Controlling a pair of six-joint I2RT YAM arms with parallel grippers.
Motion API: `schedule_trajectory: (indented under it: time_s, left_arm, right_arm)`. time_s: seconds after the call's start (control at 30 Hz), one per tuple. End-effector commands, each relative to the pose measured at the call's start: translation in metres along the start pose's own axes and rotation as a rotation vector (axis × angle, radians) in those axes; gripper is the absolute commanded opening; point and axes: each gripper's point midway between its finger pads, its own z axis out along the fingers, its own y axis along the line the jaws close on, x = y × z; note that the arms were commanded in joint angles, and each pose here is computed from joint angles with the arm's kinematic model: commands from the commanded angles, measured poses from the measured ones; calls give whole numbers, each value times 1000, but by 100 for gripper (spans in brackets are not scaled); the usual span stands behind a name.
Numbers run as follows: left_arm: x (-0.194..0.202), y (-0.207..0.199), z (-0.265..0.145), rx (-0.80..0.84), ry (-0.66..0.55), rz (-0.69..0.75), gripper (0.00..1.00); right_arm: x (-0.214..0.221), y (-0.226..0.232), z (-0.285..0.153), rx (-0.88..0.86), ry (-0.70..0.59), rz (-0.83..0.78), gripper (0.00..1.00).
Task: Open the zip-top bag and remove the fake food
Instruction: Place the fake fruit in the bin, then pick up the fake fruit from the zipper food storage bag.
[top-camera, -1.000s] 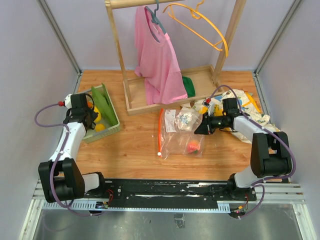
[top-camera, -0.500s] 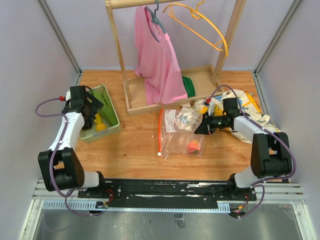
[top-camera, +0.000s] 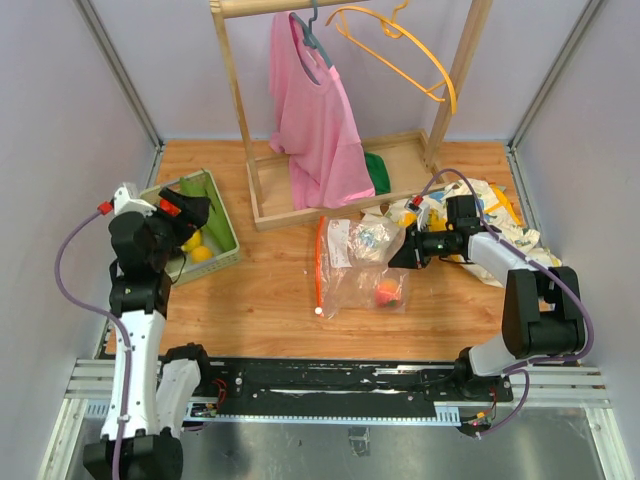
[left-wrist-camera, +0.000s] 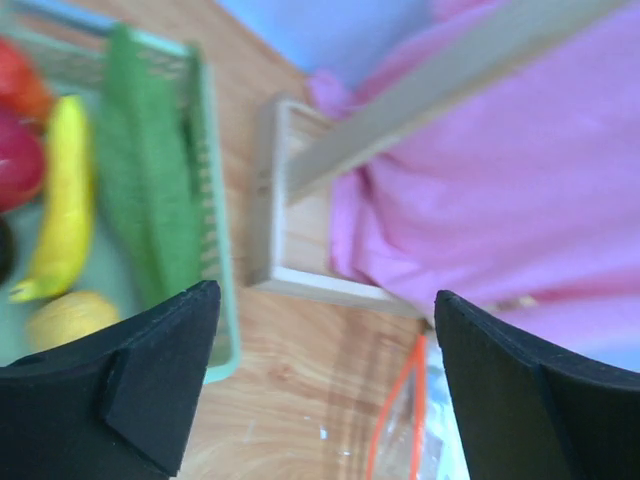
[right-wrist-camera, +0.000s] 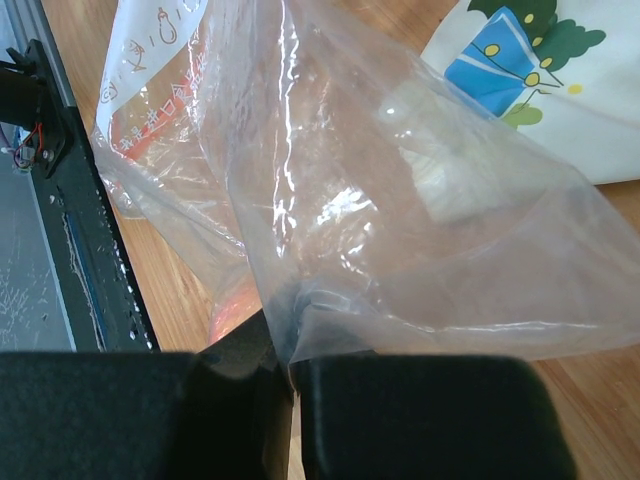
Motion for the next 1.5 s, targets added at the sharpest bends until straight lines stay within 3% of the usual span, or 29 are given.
schedule_trajectory:
  time_s: [0.0,0.13,0.33,0.7,1.0,1.47]
  left_arm:
    - [27,-60,-18,387,122,-67,87]
    - [60,-65,-22,436,282,-105,76]
    - [112,-65,-23,334,408,34,73]
    - [211,-18,-11,129,619,168,50]
    - [253,-38,-6,248,714,135,30]
    - [312,-90,-12,466,833,108,28]
  right_arm:
    - [-8,2,-4,-23,-20,-16,4]
    - [-7,3,-3,-28,-16,-13,4]
    - [-8,2,-4,-20,-15,-20,5]
    - [-6,1,-5,-12,-12,-28,5]
    - [-4,1,-5,-11,-9,-27,5]
    - [-3,1,-2,-25,-5,-15,5]
